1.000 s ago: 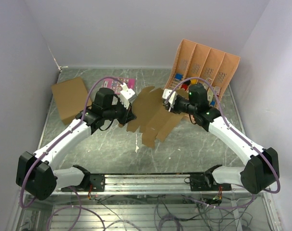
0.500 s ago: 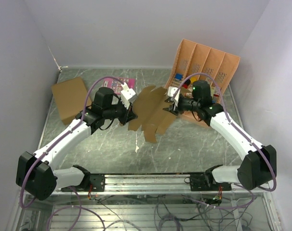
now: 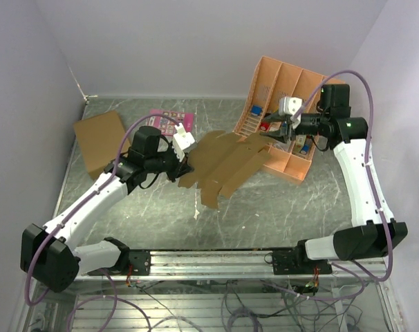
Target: Fold the paper box
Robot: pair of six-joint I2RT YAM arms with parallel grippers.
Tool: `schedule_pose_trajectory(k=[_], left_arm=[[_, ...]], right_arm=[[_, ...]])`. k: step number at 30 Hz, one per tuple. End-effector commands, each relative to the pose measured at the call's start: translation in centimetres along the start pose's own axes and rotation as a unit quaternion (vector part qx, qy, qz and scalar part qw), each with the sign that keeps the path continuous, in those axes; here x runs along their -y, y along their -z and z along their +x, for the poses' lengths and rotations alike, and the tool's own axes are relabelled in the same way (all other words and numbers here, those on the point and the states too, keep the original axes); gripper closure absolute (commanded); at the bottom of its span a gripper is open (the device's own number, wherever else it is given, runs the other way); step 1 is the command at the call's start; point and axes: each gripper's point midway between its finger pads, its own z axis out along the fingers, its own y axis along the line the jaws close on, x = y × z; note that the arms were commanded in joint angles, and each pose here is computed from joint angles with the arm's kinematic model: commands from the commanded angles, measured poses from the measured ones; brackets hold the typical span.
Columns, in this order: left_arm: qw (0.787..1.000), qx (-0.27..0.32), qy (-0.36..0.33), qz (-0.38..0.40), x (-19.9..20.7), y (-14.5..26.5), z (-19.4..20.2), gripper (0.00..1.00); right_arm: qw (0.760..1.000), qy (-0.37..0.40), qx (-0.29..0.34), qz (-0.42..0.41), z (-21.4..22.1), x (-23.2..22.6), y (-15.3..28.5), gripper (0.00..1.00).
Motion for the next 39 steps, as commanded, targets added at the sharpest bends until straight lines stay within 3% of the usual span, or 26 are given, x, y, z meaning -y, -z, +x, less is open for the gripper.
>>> schedule_pose_trajectory(k=[1, 5, 7, 12, 21, 35, 39], left_arm=[[0.998, 0.031, -0.060, 0.011, 0.3, 1.5, -2.8, 0.93], [0.996, 0.036, -0.076, 0.019, 0.7, 1.9, -3.4, 0.93], [0.996, 0.039, -0.080, 0.022, 0.8, 2.0, -3.6, 0.93], [0.995, 0.043, -0.087, 0.023, 0.9, 2.3, -4.0, 0.93], [0.994, 0.055, -0.093, 0.034, 1.2, 2.3, -4.8, 0.93], [0.991, 0.067, -0.099, 0.055, 2.1, 2.4, -5.1, 0.93], [0.991, 0.068, -0.104, 0.056, 2.2, 2.6, -5.2, 0.93]], right_arm=[[0.998, -0.057, -0.023, 0.000, 1.2, 1.8, -0.8, 0.63], [0.994, -0.077, -0.052, -0.066, 2.3, 0.7, -2.8, 0.76], [0.992, -0.073, -0.066, -0.078, 3.0, 0.4, -3.6, 0.78], [0.990, -0.060, -0.083, -0.102, 4.0, -0.3, -3.9, 0.77], [0.982, -0.058, -0.082, -0.162, 4.1, -3.6, -5.1, 0.64], [0.978, -0.079, -0.056, -0.186, 3.9, -4.9, -7.1, 0.64], [0.975, -0.080, -0.046, -0.203, 4.1, -5.4, -7.4, 0.74]])
